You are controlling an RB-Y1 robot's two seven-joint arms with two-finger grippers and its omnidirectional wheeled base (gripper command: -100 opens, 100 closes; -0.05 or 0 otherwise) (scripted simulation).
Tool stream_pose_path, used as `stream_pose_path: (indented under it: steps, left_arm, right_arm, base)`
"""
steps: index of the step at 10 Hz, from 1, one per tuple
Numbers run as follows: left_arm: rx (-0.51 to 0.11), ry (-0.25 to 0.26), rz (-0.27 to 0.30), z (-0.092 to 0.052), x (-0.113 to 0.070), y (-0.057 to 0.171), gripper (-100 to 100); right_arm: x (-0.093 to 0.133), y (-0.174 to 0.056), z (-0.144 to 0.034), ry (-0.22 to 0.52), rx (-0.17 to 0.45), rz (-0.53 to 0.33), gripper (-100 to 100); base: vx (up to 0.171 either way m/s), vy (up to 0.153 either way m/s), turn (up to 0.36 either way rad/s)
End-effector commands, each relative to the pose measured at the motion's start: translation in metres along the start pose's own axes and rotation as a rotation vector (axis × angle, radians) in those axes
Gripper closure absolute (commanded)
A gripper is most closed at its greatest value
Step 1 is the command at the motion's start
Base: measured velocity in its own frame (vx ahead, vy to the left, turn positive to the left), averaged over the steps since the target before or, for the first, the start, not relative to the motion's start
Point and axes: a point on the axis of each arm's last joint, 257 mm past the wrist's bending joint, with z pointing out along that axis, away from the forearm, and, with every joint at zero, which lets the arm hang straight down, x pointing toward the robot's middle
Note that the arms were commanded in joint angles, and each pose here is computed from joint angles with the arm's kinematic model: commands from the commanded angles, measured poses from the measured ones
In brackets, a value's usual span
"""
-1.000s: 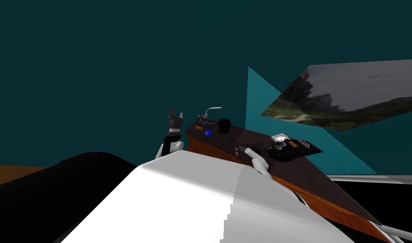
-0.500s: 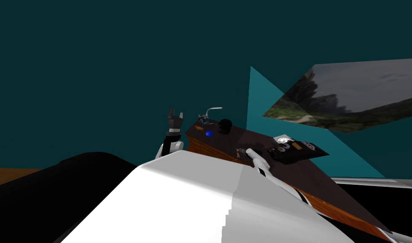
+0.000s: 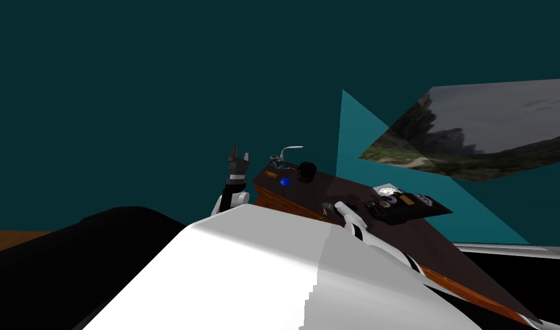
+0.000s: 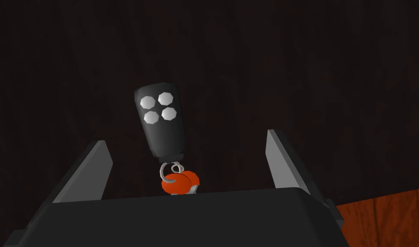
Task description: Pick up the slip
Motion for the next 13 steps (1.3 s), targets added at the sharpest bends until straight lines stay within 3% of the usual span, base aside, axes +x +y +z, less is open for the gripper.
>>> stream_pose_path:
  steps: [1,4,6,7,8,13]
  left_arm:
    - [0.0,0.0,0.0,0.0,0.0,0.0,0]
    - [0.0,0.0,0.0,0.0,0.0,0.0,0]
    - [0.0,0.0,0.0,0.0,0.0,0.0,0]
    - [0.0,0.0,0.0,0.0,0.0,0.0,0]
    - [0.0,0.0,0.0,0.0,0.0,0.0,0]
    - [0.0,0.0,0.0,0.0,0.0,0.0,0]
  right_arm:
    - [-0.01,0.0,0.001,-0.032,0.008,0.028,-100]
    - [-0.027,-0.004,0.001,-0.102,0.032,0.108,-100]
    - [-0.027,-0.005,0.002,-0.106,0.033,0.112,-100]
    - [-0.028,-0.005,0.002,-0.108,0.034,0.114,0]
    - [-0.037,-0.002,0.005,-0.107,0.019,0.15,-100]
    - [-0.053,0.003,0.011,-0.105,-0.007,0.21,-100]
  base:
    - [0.015,0.016,0.006]
    - [0.016,0.016,0.011]
    - [0.008,0.01,0.003]
    - [0.0,0.0,0.0]
    - [-0.024,-0.045,0.278]
    - [-0.04,-0.062,0.149]
